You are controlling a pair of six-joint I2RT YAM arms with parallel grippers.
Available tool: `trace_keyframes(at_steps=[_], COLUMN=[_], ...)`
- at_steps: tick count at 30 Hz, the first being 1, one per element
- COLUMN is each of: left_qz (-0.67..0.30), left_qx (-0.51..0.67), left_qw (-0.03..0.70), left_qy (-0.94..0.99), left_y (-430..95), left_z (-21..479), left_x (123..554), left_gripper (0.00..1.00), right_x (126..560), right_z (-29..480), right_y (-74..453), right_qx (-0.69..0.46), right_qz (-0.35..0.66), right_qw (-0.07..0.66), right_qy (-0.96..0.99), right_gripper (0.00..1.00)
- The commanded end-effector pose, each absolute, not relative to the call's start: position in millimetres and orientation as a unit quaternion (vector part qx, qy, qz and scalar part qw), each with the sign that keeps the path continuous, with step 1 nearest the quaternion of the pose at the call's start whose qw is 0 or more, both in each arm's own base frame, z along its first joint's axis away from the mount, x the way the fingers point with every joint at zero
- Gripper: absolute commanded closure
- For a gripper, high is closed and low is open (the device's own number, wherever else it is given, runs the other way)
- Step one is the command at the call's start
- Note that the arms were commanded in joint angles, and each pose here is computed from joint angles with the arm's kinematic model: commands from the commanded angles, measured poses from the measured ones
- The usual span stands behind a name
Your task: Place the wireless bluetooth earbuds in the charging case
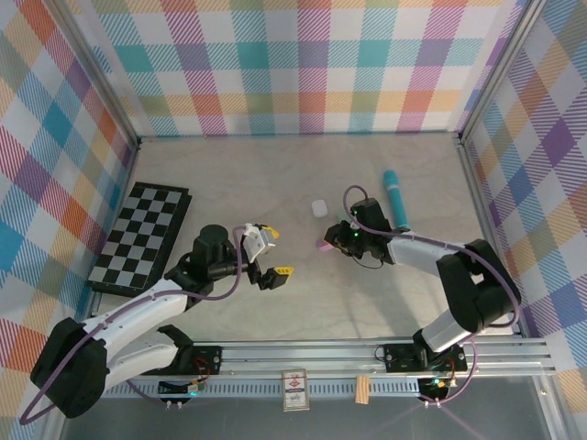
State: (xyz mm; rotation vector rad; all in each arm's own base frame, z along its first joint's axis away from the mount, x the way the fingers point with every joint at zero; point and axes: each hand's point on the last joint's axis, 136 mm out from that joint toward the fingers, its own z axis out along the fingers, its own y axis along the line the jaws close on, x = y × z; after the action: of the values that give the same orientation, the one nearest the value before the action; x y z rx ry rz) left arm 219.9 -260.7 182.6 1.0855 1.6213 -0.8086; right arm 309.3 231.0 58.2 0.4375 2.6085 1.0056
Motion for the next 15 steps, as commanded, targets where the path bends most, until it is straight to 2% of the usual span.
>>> trace_keyframes(at_steps=[1, 3, 5, 7, 10, 15], left_qz=[-0.331, -0.327, -0.32, -0.301, -0.248, -0.132], left_qx=[0.459, 0.458, 0.453, 0.414, 0.344, 0.225], left_qw=[0.493, 0.492, 0.496, 0.516, 0.557, 0.596], left_qy=[0.662, 0.664, 0.668, 0.687, 0.714, 0.76], left_y=[-263, -262, -260, -253, -231, -172], left_z=[185, 184, 184, 188, 193, 196], left_x=[217, 218, 221, 234, 260, 294], left_gripper=[0.0, 0.0, 0.0, 0.0, 0.0, 0.0], right_x=[315, 314, 313, 314, 314, 320], right_z=[48, 40, 37, 40, 48, 81], right_y=[227, 224, 220, 215, 201, 163], right_qx=[0.15, 0.151, 0.152, 0.148, 0.138, 0.103], right_qz=[0.339, 0.325, 0.314, 0.302, 0.265, 0.168], right_qw=[0.171, 0.169, 0.167, 0.178, 0.203, 0.274], right_qy=[0.913, 0.918, 0.922, 0.925, 0.933, 0.941], right_gripper=[0.77, 0.74, 0.67, 0.5, 0.31, 0.07])
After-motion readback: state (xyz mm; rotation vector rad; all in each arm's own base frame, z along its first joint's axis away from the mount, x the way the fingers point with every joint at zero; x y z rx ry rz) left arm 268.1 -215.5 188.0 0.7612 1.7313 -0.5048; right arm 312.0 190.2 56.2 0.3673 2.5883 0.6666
